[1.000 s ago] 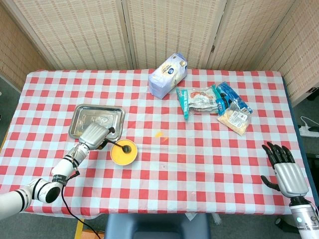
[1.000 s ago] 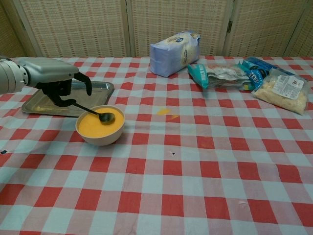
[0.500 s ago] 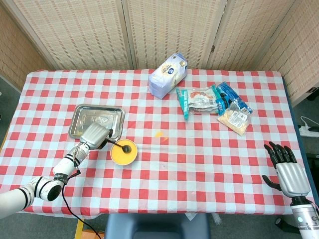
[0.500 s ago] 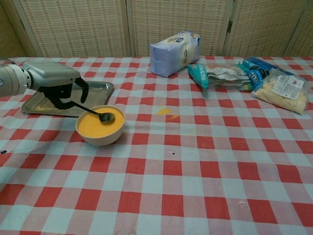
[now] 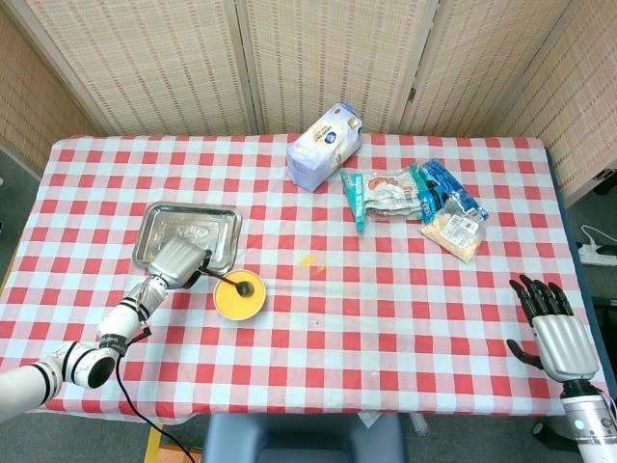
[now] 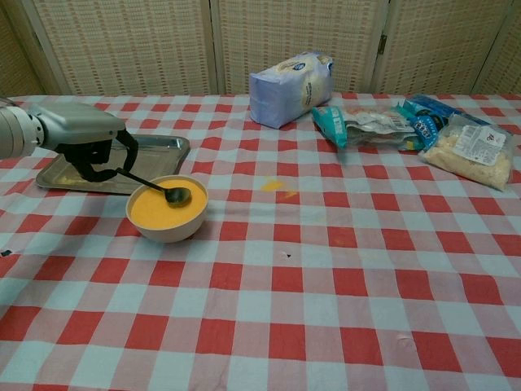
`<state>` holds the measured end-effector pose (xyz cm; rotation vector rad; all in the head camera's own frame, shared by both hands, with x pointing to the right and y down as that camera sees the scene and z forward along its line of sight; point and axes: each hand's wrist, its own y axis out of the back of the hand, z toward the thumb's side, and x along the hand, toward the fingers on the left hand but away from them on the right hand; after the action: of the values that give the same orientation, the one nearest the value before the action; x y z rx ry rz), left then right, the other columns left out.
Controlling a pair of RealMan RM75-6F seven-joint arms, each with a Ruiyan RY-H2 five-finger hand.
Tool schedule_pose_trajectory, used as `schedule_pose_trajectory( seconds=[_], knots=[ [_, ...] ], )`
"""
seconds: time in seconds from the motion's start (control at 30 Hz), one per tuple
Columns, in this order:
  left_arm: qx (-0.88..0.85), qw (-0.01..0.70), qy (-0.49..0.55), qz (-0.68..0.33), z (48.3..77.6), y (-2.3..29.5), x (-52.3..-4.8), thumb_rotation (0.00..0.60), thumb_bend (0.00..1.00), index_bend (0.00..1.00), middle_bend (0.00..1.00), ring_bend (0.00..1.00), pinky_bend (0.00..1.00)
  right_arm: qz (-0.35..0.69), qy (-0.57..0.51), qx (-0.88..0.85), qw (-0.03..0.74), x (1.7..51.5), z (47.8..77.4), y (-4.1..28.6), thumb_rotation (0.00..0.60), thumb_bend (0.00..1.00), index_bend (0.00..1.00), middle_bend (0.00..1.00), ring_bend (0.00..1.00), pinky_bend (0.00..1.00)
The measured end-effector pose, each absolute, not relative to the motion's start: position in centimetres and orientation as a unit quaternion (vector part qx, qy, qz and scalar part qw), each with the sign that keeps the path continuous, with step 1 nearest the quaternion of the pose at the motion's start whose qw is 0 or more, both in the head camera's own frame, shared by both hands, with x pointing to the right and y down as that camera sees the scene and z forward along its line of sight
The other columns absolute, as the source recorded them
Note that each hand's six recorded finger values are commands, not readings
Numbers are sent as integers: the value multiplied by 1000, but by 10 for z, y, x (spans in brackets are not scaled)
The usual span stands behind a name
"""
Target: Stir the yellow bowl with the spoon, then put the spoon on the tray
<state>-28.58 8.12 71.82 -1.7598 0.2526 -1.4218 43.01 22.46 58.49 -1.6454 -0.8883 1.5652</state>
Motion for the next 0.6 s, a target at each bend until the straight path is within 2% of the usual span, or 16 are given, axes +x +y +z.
schedule_pose_trajectory(
  seconds=[0.6],
  knots=[
    [-698, 419, 96, -573, 723, 82, -292, 600, 465, 532, 1000, 1000, 1000, 605, -340, -632, 344, 430, 587, 225, 600, 170, 0, 0, 0, 0]
  ],
)
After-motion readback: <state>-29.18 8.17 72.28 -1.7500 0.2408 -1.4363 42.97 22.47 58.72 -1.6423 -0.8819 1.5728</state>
